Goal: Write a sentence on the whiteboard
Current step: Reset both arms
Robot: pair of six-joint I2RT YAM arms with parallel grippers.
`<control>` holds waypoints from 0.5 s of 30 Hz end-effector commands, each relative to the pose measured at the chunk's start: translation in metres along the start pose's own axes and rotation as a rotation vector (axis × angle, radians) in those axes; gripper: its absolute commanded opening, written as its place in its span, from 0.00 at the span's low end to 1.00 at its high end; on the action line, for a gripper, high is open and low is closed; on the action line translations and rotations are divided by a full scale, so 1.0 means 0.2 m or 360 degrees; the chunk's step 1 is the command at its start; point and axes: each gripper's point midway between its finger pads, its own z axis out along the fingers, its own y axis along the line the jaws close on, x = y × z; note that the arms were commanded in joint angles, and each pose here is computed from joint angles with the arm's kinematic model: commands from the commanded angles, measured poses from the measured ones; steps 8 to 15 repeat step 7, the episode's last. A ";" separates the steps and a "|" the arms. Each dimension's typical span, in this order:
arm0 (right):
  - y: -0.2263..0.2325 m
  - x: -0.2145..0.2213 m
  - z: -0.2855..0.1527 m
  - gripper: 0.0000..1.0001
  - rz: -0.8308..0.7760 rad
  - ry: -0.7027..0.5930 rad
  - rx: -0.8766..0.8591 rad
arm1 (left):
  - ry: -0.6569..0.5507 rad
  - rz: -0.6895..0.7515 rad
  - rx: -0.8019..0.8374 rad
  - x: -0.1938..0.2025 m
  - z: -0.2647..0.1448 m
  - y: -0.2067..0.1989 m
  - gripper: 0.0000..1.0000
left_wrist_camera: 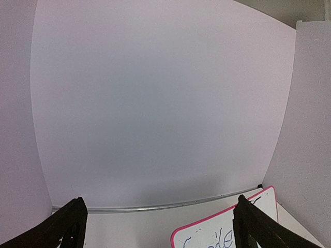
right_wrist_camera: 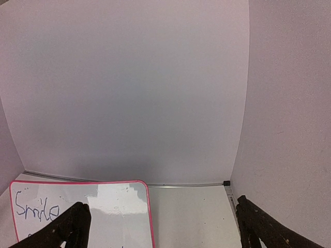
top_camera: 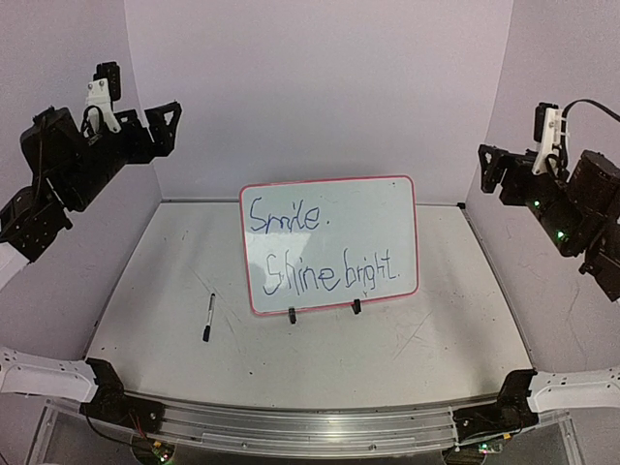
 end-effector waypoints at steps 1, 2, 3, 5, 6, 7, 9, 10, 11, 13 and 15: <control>-0.02 -0.08 -0.01 0.98 0.0030 -0.0065 0.0021 | -0.0157 0.0002 0.0076 -0.19 -0.07 -0.01 0.99; -0.02 -0.08 -0.01 0.98 0.0037 -0.0071 0.0029 | -0.0162 0.0000 0.0086 -0.19 -0.07 -0.01 0.99; -0.03 -0.08 -0.01 0.98 0.0047 -0.0075 0.0034 | -0.0157 0.0005 0.0097 -0.18 -0.07 -0.02 0.99; 0.01 -0.04 -0.01 0.98 0.0044 -0.0094 -0.0043 | -0.0150 0.0009 0.0103 -0.17 -0.08 -0.02 0.99; 0.03 -0.05 -0.02 0.98 0.0094 -0.0124 -0.0083 | -0.0148 0.0004 0.0102 -0.16 -0.08 -0.02 0.99; 0.03 -0.06 -0.02 0.98 0.0112 -0.0133 -0.0097 | -0.0153 0.0000 0.0104 -0.16 -0.09 -0.01 0.99; 0.03 -0.06 -0.02 0.98 0.0112 -0.0133 -0.0097 | -0.0153 0.0000 0.0104 -0.16 -0.09 -0.01 0.99; 0.03 -0.06 -0.02 0.98 0.0112 -0.0133 -0.0097 | -0.0153 0.0000 0.0104 -0.16 -0.09 -0.01 0.99; 0.03 -0.06 -0.02 0.98 0.0112 -0.0133 -0.0097 | -0.0153 0.0000 0.0104 -0.16 -0.09 -0.01 0.99; 0.03 -0.06 -0.02 0.98 0.0112 -0.0133 -0.0097 | -0.0153 0.0000 0.0104 -0.16 -0.09 -0.01 0.99; 0.03 -0.06 -0.02 0.98 0.0112 -0.0133 -0.0097 | -0.0153 0.0000 0.0104 -0.16 -0.09 -0.01 0.99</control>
